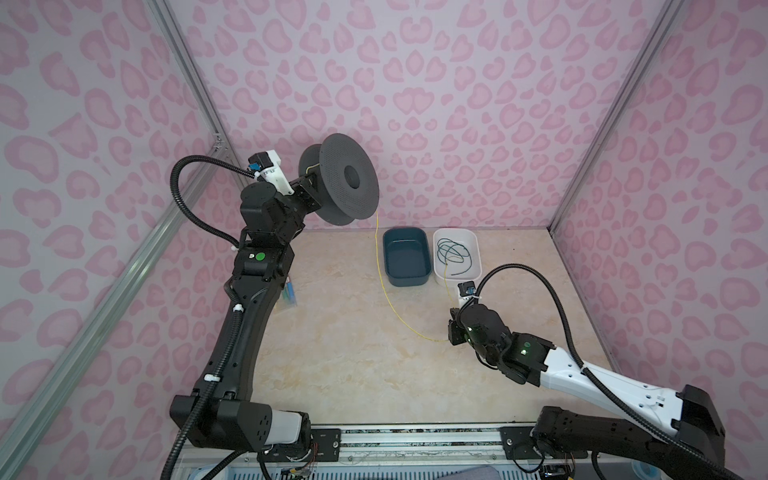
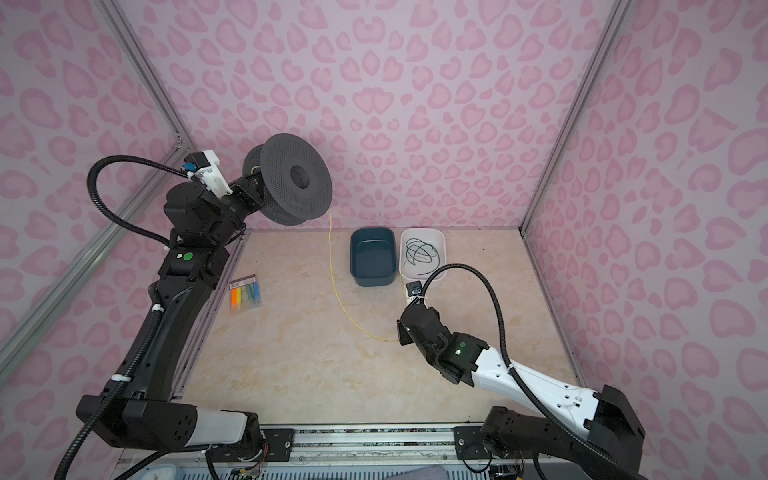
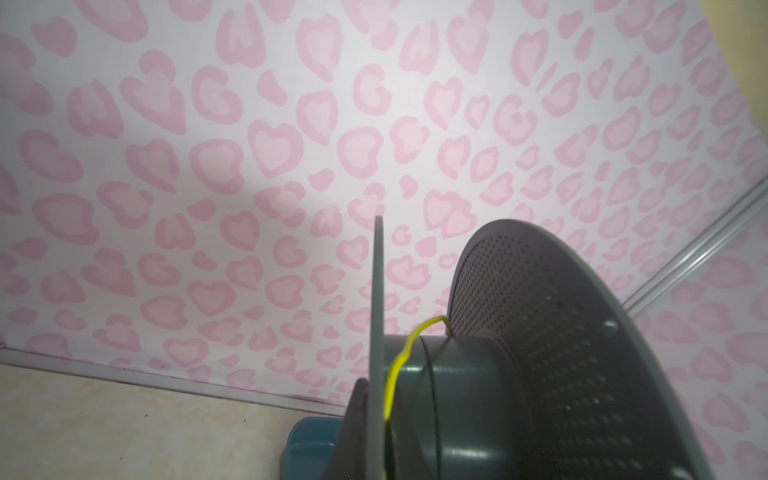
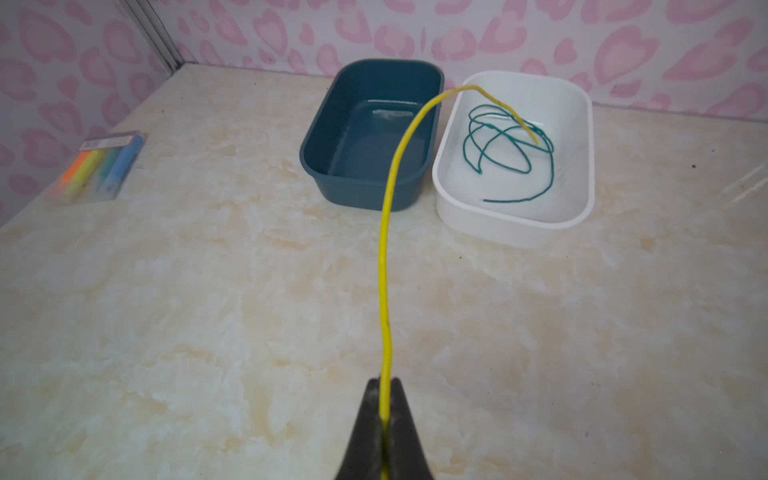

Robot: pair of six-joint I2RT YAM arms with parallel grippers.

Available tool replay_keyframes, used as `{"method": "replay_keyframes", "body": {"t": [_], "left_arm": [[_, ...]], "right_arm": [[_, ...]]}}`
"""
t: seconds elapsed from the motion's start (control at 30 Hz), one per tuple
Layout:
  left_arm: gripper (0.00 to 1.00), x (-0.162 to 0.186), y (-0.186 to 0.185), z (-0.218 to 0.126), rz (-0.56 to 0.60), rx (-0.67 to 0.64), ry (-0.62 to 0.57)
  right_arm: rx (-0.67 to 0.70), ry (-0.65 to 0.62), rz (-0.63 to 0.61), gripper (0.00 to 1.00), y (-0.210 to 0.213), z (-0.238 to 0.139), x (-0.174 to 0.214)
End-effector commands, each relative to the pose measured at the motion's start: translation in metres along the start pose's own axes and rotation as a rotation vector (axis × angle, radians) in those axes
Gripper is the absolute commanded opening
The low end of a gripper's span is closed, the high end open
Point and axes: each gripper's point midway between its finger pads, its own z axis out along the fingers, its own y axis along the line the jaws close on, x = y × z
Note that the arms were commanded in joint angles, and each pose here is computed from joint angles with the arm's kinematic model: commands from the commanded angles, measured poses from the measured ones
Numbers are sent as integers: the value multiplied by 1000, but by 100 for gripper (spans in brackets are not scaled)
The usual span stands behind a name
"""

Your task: Wrap the cables

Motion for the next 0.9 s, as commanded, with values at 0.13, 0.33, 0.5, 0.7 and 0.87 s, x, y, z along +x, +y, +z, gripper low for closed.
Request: {"method": "replay_keyframes", "body": {"t": [0.13,0.33,0.5,0.7,0.87], "left_arm": [[4,20,-3,33,140,-101,-60],[4,61,-16,57,247,-126,-2],[4,103,-33,70,372,-130,60],[4,142,-53,71,486,-141,97],[4,164,-59,75,513,-166,115]], "right_arm": [[-58,-130,-78,0,31,-51,-53],[-191,-254,-98,0,72,-87,-101],[-255,-385,-111,0,90,-116,-158],[-265,-511,-111,0,95,-142,-227],[-328,-586,-66,0,96,-164,-273]]}}
